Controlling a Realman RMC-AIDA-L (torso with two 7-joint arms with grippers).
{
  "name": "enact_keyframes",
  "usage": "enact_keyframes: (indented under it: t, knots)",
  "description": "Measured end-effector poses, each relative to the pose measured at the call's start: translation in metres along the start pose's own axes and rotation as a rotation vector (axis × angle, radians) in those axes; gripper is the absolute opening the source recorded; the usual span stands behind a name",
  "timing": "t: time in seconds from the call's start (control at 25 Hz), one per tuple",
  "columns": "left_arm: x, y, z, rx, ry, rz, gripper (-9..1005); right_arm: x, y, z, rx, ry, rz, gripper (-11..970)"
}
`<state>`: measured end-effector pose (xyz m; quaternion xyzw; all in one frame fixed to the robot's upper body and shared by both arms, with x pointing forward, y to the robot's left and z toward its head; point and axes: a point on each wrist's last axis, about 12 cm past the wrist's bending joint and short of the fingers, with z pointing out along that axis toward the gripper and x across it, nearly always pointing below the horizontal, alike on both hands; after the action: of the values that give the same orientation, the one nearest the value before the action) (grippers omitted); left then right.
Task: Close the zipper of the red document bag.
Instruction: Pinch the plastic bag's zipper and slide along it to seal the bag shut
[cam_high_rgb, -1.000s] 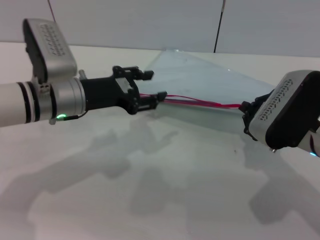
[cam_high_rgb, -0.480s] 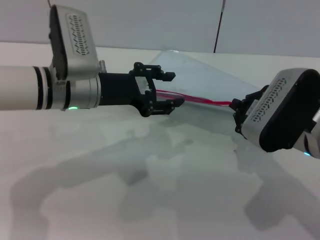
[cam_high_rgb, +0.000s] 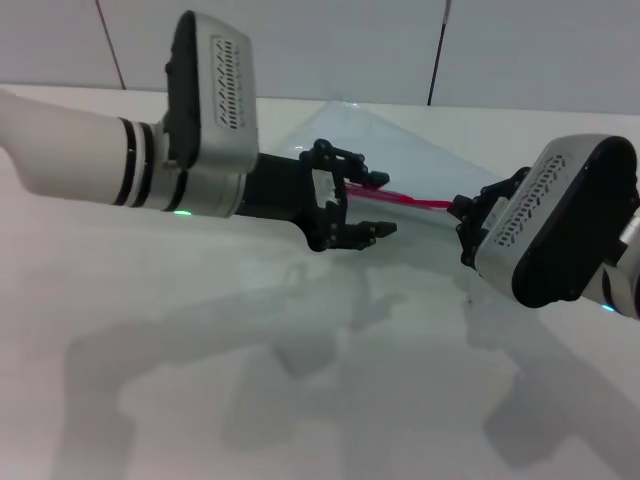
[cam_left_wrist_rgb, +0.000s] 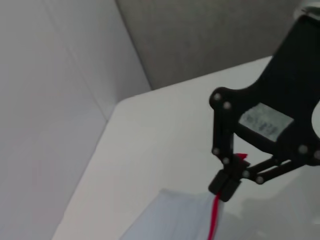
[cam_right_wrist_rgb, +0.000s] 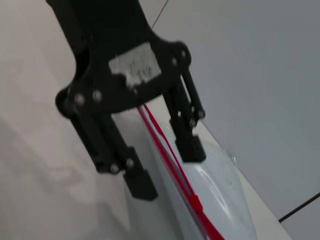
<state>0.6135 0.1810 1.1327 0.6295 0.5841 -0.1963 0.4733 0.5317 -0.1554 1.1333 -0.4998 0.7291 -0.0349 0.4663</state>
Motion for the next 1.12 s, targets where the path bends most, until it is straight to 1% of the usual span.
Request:
enact_keyframes:
  t: [0.16,0.36,0.6,0.76,1.12]
  knots:
    - [-0.0019,0.0007,0.0045,0.012,0.022,0.020,559,-0.0024,0.0012,-0.0013,-0.002,-0.008,-0.003,20]
    - [-0.0008,0.0032,0.0051,-0.006,0.043,0.036,540,-0.0048,0.0036,-0.0040,-0.003,-0.017,-0.008,21]
    - [-0.0035,0.0053,0.0040,-0.020,0.042,0.052,516,-0.0058,0.0059,-0.0043,-0.009,-0.020,-0.014,22]
    - [-0.0068,0.0049,0.0056,-0.010,0.040,0.067,499,-0.0063,0.0060,-0.0042,-0.010,-0.021,-0.015,23]
    - [-0.0062,0.0053,0.0088,-0.014,0.055,0.076,455,-0.0104,0.0056,-0.0051,-0.009,-0.032,-0.020,25]
